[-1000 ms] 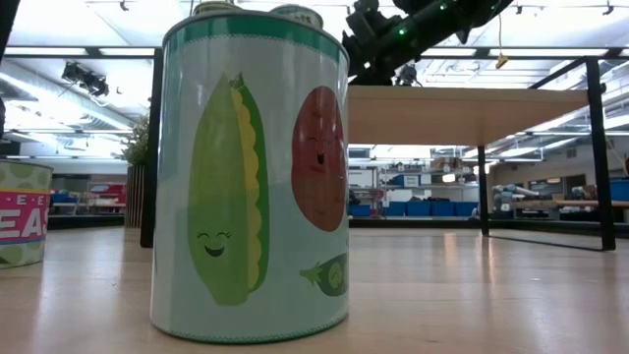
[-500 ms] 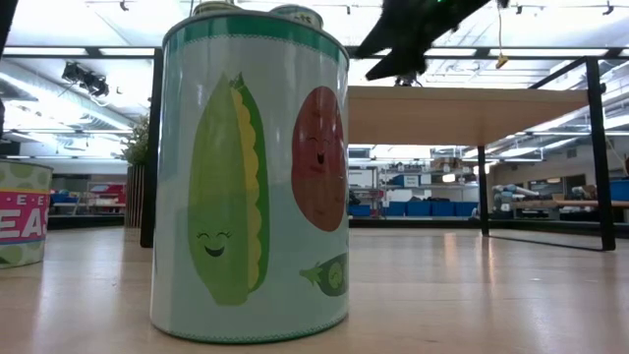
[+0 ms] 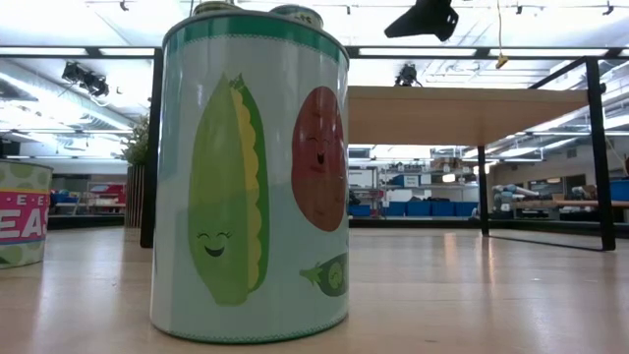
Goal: Pick and place cans onto a shelf
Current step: Put the canned diced tomatoes on the shelf
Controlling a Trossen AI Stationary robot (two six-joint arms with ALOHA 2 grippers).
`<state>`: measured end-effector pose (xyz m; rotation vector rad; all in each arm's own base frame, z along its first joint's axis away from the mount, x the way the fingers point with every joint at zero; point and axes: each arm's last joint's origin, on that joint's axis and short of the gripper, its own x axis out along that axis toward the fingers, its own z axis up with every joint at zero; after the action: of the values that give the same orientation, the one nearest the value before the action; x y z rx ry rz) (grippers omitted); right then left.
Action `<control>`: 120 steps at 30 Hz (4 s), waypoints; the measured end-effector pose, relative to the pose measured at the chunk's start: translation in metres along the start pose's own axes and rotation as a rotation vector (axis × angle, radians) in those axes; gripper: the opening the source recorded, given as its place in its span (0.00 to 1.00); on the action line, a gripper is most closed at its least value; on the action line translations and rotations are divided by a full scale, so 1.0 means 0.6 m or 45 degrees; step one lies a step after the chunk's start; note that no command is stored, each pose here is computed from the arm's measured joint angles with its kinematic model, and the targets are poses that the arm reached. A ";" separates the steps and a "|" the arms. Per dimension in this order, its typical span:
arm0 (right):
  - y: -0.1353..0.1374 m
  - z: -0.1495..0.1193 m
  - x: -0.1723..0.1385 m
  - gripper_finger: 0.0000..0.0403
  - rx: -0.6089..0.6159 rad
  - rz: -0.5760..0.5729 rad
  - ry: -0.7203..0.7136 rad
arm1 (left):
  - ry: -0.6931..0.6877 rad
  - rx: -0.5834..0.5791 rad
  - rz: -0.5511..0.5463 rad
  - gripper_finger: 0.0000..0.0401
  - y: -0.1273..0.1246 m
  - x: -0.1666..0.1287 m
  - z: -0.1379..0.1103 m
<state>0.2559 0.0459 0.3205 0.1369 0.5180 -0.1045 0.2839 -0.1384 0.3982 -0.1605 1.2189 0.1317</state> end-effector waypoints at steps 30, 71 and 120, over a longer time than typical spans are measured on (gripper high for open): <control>0.221 0.005 0.044 0.86 0.046 0.163 0.067 | -0.177 -0.082 -0.158 0.43 0.043 0.082 -0.228; 0.297 0.028 0.185 0.86 0.265 0.082 0.236 | 0.008 0.151 0.000 0.89 -0.021 0.295 -0.390; 0.103 0.028 -0.087 0.86 0.318 -0.148 0.316 | -0.491 -0.015 -0.189 0.71 0.108 0.068 0.156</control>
<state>0.2273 0.1079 0.3672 0.3674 0.7602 -0.2682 0.3719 -0.0562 0.3876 -0.2240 0.8191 0.0373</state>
